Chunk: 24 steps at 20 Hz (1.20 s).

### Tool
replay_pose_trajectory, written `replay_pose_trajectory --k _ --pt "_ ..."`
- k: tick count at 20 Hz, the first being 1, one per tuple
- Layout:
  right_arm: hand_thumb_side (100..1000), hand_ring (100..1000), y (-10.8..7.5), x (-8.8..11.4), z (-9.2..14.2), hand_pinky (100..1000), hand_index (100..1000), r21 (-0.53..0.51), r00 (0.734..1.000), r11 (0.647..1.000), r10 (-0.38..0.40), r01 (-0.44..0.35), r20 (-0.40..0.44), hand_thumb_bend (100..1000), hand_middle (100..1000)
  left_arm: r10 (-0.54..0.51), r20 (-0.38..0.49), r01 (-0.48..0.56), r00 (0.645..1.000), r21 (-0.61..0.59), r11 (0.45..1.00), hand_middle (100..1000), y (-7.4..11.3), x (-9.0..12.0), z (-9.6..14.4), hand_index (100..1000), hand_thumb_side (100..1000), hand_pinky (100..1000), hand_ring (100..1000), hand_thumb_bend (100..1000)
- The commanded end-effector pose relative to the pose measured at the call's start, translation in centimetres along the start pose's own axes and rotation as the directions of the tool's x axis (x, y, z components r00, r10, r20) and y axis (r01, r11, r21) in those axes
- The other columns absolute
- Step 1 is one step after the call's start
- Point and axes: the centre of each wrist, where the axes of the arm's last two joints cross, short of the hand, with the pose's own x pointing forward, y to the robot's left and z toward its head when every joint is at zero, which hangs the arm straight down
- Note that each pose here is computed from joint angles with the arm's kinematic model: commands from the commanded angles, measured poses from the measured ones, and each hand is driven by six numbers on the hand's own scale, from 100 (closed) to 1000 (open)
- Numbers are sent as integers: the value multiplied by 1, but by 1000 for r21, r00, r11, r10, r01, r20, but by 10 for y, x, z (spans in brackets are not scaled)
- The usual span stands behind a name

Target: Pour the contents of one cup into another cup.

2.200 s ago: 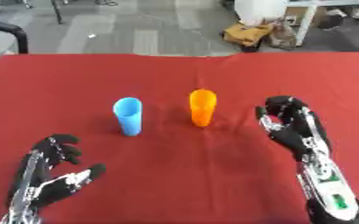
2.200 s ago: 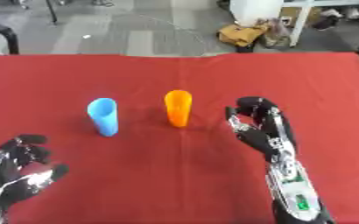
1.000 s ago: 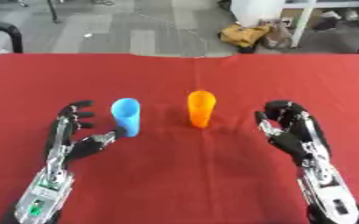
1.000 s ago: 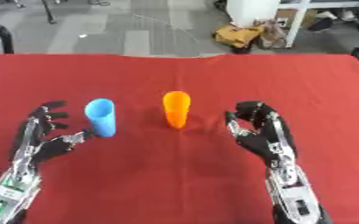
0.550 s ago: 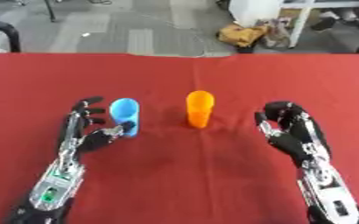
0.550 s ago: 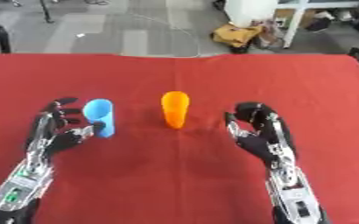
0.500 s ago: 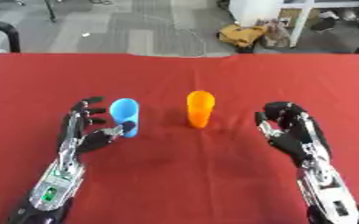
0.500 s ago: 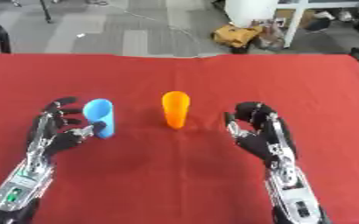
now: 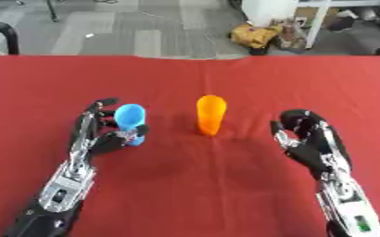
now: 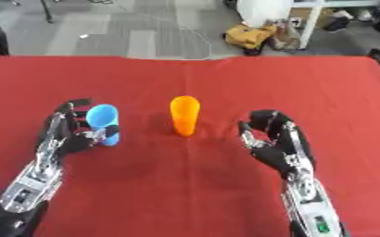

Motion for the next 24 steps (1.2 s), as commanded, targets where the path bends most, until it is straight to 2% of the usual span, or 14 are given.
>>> replay_pose_trajectory --k 1,16,20,21,24 --pt "100 625 1 7 -6 759 627 10 1000 1000 2 -3 30 309 581 -32 22 32 999 -14 999 749 7 8 -8 750 223 598 675 963" --pt "100 628 3 7 -6 759 627 13 1000 1000 0 0 29 309 581 -68 1 68 998 -72 995 691 6 2 -13 725 187 555 616 966" --pt "100 629 3 6 -6 759 627 14 1000 1000 -1 0 28 309 581 -75 10 75 997 -87 993 649 4 3 -15 702 137 524 587 914" --pt "100 629 3 6 -6 759 627 14 1000 1000 -1 0 28 308 581 -76 14 77 997 -89 993 631 4 3 -15 694 100 516 575 885" --pt "100 629 3 6 -6 759 627 13 1000 1000 -1 0 28 308 581 -74 24 76 997 -92 993 585 3 5 -15 676 100 492 537 801"
